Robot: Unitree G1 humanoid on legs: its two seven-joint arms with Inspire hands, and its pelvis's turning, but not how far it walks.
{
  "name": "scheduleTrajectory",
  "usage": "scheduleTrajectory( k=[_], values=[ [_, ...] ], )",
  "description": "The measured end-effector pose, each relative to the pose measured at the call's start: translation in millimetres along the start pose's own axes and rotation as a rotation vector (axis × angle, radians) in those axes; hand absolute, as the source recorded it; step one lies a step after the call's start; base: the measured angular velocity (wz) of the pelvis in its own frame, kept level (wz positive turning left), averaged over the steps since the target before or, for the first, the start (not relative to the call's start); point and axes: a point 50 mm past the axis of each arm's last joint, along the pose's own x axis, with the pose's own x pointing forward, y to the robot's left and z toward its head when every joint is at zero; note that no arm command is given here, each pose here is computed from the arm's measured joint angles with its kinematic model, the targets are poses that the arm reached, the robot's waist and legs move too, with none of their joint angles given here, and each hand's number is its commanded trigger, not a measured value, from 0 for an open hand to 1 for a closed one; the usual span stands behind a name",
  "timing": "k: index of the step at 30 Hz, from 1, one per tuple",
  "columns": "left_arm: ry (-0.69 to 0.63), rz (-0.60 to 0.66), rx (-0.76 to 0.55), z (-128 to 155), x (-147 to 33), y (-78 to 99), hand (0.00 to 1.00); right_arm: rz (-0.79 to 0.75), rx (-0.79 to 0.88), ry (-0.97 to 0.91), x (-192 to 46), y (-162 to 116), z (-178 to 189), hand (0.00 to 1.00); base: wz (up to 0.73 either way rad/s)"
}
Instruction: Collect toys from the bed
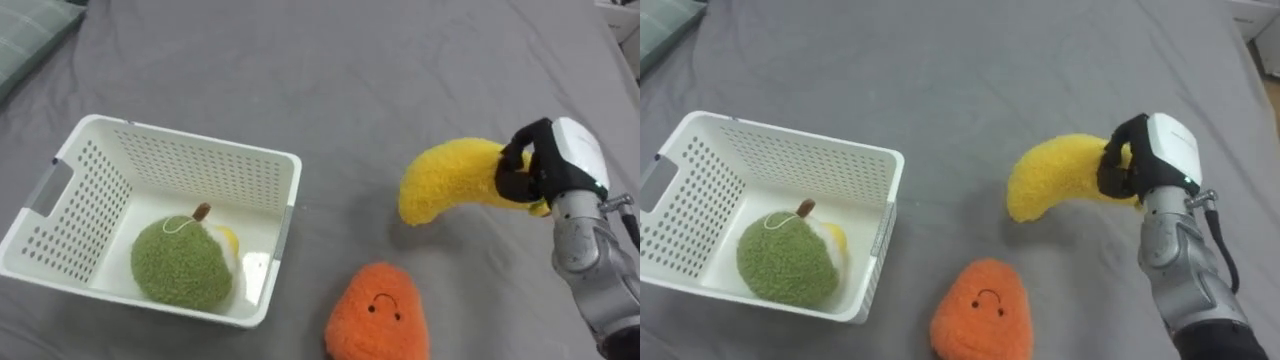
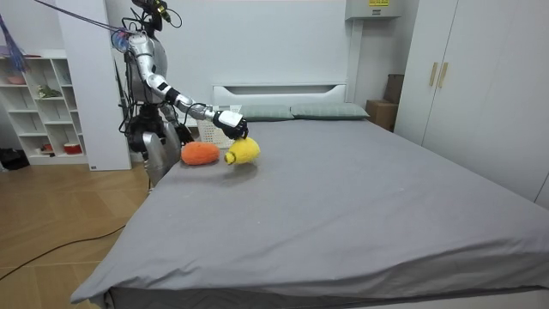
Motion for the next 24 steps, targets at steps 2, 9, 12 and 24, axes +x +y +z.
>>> scheduleTrajectory(
  k=[2,9,12,24],
  values=[
    [0.010,0.000,-0.005,-3,-0.8,-0.4,0.00,0.003,0.004,-0.007,-1,-2,1,1.00,-0.09],
    [0.057,-0.004,-0.041,-10,-2.6,-5.4,0.00,-0.019,-0.002,-0.102,-3,-12,22,1.00,-0.07],
    [0.065,-0.011,-0.048,-11,-3.6,-9.2,0.00,-0.002,0.004,-0.139,-6,-15,31,1.00,-0.02],
    [0.046,0.010,-0.040,-6,-4.6,-11.8,0.00,-0.044,0.028,-0.304,-13,-39,72,1.00,0.01]
  ],
)
